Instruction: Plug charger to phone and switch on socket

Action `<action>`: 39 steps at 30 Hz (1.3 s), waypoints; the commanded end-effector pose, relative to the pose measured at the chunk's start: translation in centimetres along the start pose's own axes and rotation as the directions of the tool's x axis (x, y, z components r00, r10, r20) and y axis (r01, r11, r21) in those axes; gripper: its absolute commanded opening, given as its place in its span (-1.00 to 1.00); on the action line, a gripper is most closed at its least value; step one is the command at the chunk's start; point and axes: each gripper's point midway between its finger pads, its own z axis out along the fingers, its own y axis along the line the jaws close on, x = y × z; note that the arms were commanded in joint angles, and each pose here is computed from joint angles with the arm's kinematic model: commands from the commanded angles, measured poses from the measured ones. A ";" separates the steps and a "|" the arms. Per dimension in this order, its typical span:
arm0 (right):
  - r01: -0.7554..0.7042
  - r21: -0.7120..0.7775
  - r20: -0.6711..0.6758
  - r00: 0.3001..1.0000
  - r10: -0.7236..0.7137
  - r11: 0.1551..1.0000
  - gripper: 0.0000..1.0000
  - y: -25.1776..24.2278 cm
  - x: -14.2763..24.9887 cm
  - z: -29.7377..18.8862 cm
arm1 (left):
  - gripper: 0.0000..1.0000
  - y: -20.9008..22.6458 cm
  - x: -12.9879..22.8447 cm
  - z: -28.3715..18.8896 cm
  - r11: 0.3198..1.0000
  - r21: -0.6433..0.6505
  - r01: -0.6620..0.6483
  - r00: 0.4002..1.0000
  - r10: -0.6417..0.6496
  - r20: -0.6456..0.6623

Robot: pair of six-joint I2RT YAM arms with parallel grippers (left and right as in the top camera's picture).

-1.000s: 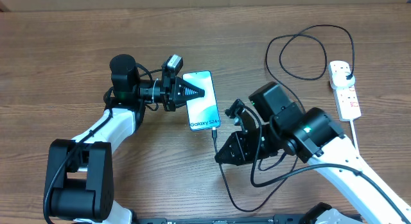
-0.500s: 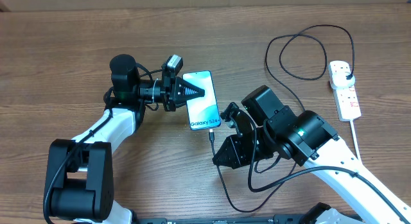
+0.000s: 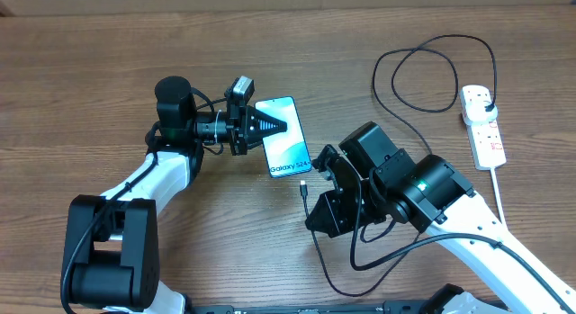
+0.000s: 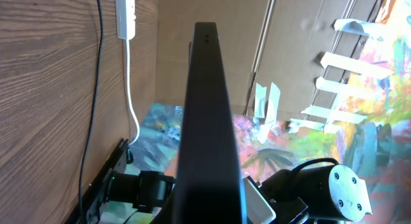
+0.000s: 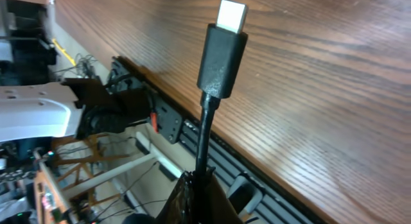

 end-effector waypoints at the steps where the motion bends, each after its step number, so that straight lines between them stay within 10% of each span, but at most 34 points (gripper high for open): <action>1: 0.077 0.020 0.003 0.997 -0.078 0.997 -0.92 -0.2 0.0 0.1 | -0.92 -0.7 -0.2 -0.1 0.997 0.004 -0.072 0.997 0.072 -0.010; 39: 0.143 0.104 0.023 0.989 -0.147 0.984 -0.92 0.5 -0.2 1.5 | -0.92 -0.6 1.2 1.4 0.991 0.010 -0.136 0.988 0.136 -0.079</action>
